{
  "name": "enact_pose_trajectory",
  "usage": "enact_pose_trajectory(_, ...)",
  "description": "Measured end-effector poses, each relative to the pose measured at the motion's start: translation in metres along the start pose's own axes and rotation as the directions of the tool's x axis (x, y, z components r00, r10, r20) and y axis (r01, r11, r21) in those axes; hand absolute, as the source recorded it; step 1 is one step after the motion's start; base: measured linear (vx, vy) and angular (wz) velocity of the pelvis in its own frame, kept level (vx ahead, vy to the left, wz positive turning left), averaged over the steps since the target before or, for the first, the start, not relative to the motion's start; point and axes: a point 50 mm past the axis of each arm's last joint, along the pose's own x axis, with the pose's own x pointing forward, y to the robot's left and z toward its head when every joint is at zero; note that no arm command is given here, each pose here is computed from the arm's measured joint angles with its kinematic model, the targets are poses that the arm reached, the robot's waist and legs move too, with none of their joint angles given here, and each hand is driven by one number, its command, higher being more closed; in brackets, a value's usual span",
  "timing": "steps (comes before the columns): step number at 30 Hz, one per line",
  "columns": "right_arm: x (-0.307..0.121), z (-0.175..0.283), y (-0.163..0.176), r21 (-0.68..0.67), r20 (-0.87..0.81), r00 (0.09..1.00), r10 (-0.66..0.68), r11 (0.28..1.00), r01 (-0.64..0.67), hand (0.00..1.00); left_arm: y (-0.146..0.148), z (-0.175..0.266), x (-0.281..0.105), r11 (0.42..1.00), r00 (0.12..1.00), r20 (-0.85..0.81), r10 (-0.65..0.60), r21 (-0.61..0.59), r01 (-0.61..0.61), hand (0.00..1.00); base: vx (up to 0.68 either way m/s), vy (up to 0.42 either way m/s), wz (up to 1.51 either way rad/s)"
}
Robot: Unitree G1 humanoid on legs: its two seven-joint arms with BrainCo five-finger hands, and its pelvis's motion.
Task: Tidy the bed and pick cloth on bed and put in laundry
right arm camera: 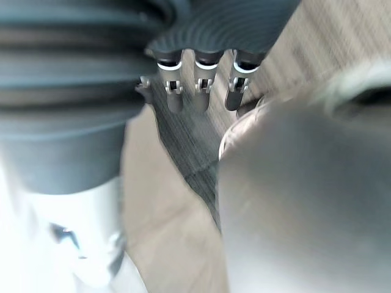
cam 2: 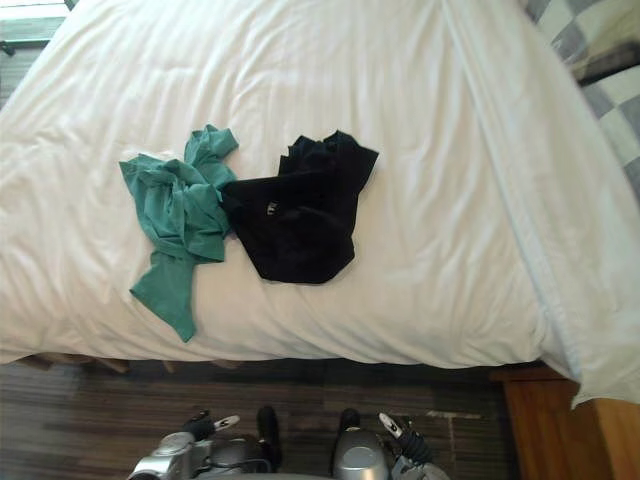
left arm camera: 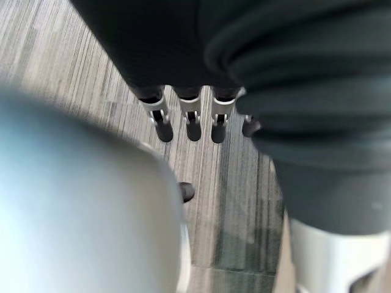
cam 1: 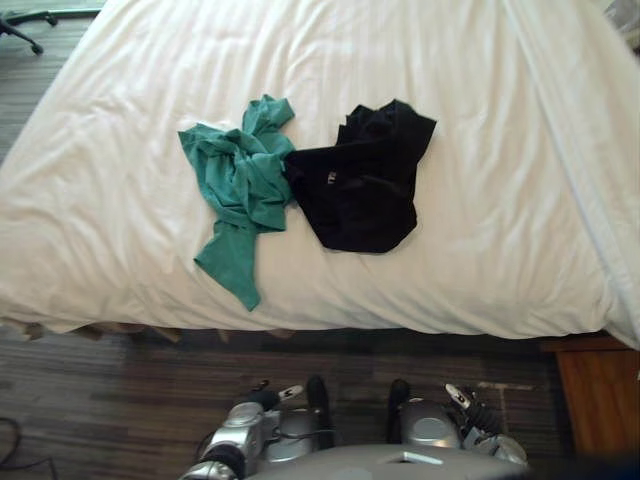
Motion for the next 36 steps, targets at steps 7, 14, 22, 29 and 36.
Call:
enact_pose_trajectory(7, 0.008, 0.010, 0.015, -0.059, 0.005, 0.999, 0.054, 0.997, -0.054, 0.00, 0.011, 0.002, -0.001, 0.980, 0.998, 0.046, 0.033, -0.198, -0.023, 0.00, -0.03, -0.024, -0.17)
enact_pose_trajectory(14, 0.005, 0.015, -0.001, -0.069, 0.000, 1.000, -0.017, 0.997, 0.017, 0.00, 0.022, -0.004, -0.002, 0.943, 0.996, 0.038, 0.080, -0.326, -0.063, 0.00, -0.06, 0.074, -0.20)
enact_pose_trajectory(22, -0.010, 0.017, -0.042, -0.072, -0.001, 0.989, -0.146, 0.987, 0.146, 0.00, 0.024, -0.009, -0.003, 0.930, 0.996, 0.033, 0.086, -0.361, -0.069, 0.00, 0.06, 0.388, 0.12)
enact_pose_trajectory(29, -0.005, -0.002, -0.021, -0.073, 0.001, 0.991, -0.132, 0.989, 0.131, 0.00, 0.032, -0.011, -0.004, 0.955, 0.994, 0.024, 0.104, -0.280, -0.093, 0.00, 0.13, 0.605, -0.18)
enact_pose_trajectory(36, 0.007, 0.014, 0.026, -0.207, 0.053, 0.986, 0.156, 0.968, -0.142, 0.00, 0.030, -0.014, -0.004, 0.990, 0.998, 0.002, 0.061, -0.124, -0.060, 0.00, 0.10, 0.221, -0.04)
